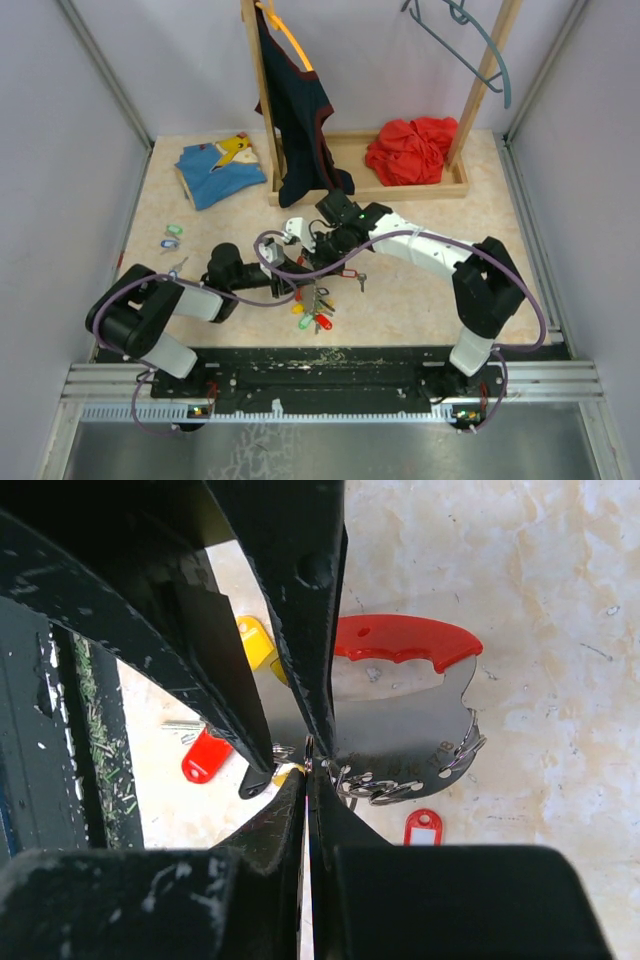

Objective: Put the keys on the keyring

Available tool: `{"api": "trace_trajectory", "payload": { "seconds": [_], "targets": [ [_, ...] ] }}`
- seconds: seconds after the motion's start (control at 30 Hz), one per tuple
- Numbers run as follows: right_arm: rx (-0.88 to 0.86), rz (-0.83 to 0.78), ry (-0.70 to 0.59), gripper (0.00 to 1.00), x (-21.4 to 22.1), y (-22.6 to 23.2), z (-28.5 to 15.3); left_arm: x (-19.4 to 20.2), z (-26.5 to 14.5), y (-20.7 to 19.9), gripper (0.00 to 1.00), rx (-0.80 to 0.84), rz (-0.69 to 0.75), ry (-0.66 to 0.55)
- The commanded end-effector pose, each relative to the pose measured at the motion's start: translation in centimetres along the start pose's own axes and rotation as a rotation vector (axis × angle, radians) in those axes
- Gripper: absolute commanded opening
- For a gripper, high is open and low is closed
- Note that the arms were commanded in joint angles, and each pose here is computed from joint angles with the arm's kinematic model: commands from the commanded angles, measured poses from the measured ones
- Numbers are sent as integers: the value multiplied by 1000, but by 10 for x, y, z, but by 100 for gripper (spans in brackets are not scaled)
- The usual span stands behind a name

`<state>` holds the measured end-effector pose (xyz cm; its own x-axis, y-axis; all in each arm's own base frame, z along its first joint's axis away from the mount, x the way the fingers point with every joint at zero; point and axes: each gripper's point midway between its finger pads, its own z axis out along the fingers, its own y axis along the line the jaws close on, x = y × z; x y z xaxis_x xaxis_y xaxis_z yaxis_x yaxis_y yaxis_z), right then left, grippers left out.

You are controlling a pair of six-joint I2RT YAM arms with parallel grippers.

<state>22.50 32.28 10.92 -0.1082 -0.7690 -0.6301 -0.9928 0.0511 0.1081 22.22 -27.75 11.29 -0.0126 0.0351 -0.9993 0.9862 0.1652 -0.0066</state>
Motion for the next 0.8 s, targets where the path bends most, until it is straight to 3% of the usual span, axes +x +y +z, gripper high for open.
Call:
{"api": "trace_trajectory", "payload": {
  "seconds": [0.0,0.17,0.43,0.6,0.77],
  "targets": [
    [-9,-70,-86,0,-31,3,-7,3,5,-1,32,33,7,14],
    [-13,-80,-100,0,-33,5,-8,6,7,2,29,24,0,34],
    [-25,-89,-128,0,-32,9,-6,6,6,1,0,21,-3,35],
    [-15,-67,-294,15,-39,9,-30,2,2,4,0,-20,-16,6],
    [12,-71,-499,21,-42,12,-47,-6,-3,8,0,-53,-43,-45]
  ]
}}
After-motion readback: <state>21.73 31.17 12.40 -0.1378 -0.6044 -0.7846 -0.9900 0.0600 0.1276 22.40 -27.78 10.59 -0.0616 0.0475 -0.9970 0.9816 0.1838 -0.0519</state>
